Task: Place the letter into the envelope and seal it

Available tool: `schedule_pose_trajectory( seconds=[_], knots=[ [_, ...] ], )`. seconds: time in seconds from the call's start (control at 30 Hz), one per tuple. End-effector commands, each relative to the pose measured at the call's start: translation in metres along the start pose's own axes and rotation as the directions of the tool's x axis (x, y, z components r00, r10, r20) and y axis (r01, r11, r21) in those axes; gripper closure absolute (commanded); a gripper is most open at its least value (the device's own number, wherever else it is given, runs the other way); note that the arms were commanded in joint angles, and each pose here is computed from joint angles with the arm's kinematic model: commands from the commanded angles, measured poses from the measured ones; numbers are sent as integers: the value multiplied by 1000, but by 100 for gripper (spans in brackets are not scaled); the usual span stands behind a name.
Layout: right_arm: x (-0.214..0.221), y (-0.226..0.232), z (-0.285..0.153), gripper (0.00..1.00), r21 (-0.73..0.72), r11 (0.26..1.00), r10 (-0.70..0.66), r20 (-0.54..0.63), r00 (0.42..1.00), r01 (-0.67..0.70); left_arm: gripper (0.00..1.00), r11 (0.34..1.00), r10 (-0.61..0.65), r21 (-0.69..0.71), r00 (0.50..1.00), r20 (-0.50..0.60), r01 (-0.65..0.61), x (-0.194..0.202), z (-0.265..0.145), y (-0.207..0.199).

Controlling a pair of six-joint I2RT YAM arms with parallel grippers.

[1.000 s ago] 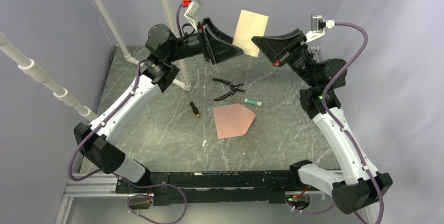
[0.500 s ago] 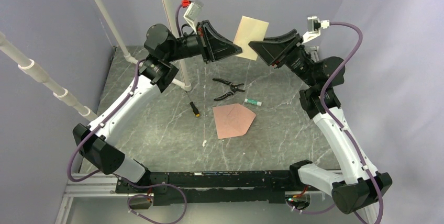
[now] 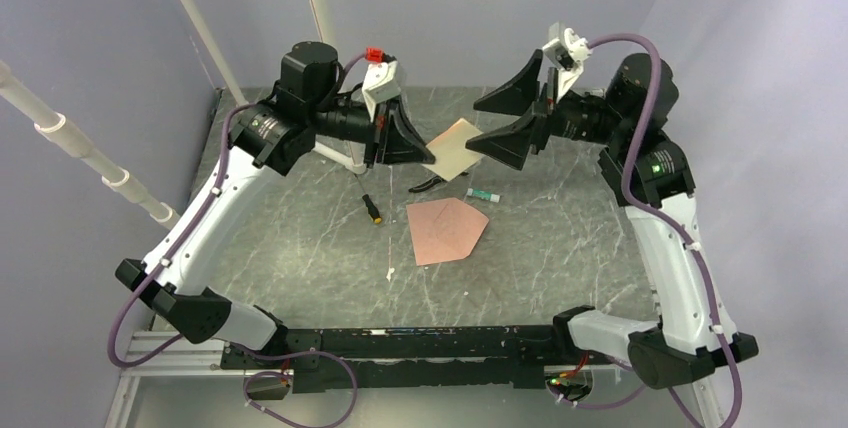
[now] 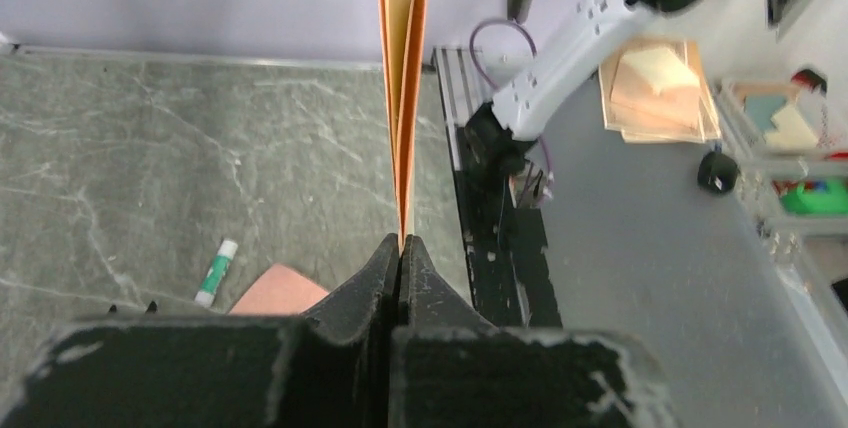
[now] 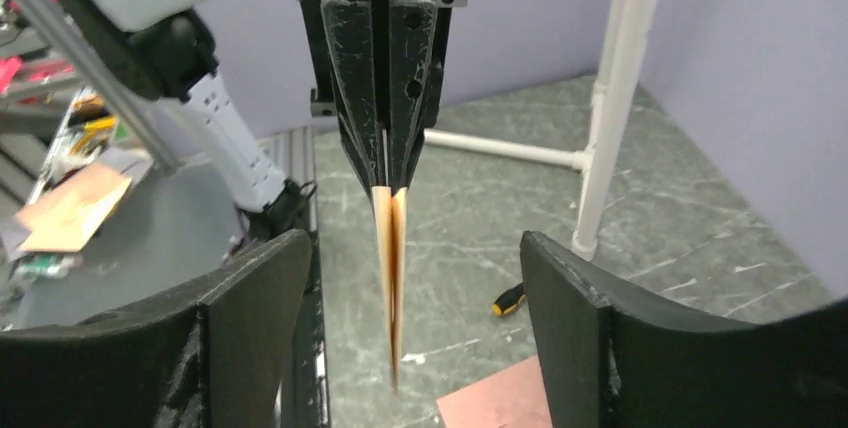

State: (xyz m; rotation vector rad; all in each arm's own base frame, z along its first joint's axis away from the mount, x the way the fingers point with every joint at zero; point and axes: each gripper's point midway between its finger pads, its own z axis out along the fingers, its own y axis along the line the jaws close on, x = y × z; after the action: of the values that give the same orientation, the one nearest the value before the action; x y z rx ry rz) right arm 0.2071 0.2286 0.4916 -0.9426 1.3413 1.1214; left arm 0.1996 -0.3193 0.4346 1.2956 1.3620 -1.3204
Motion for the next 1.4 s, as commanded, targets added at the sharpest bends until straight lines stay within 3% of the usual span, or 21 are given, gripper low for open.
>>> schedule_pose_trajectory(
  seconds=[0.0,0.1,0.27,0.33,0.5,0.63,0.67,0.73,0.8,0.87,0.9,1.0,1.13,1.37],
  knots=[
    [30,12,-1,27,-141,989,17,-137,990,-36,98,994,87,73,994,-67,-82,14,-10,-21],
    [31,12,1,41,-164,985,34,-148,988,-58,97,994,90,76,993,-79,-84,16,-11,-22],
    [24,16,7,41,-205,975,60,-126,990,-85,97,994,80,81,994,-80,-73,17,-10,-20],
    [22,17,10,45,-229,969,73,-117,990,-98,98,994,74,84,995,-71,-68,16,-8,-19],
    [14,24,11,72,-273,956,86,-85,993,-106,98,996,67,58,996,-55,-64,8,-6,-14],
    [1,31,9,100,-291,955,46,-42,998,-56,97,997,60,57,998,-6,-60,-6,-5,-17],
    [-1,31,9,100,-283,958,42,-35,999,-50,95,996,74,54,997,15,-75,-13,-5,-17],
    [-8,26,10,100,-234,971,40,-12,999,-42,76,997,69,43,997,36,-70,-19,-5,-17],
    [-17,16,12,100,-158,987,43,25,999,-39,40,999,48,10,997,65,-48,-28,-5,-14],
    [-31,7,12,100,-74,996,47,92,995,-41,21,998,50,-40,991,123,-46,-43,-6,-8],
    [-40,3,12,100,-36,998,47,137,989,-42,16,997,41,-64,988,151,-31,-48,-5,-4],
    [-70,-3,7,100,34,997,62,298,953,-75,11,992,-46,-96,955,294,78,-79,-3,8],
    [-96,-4,-2,100,50,989,100,448,889,-136,14,982,-153,-29,873,463,187,-123,0,16],
    [-120,-1,-24,100,83,984,73,612,787,-156,26,969,-228,43,805,548,245,-138,-2,16]
  ],
)
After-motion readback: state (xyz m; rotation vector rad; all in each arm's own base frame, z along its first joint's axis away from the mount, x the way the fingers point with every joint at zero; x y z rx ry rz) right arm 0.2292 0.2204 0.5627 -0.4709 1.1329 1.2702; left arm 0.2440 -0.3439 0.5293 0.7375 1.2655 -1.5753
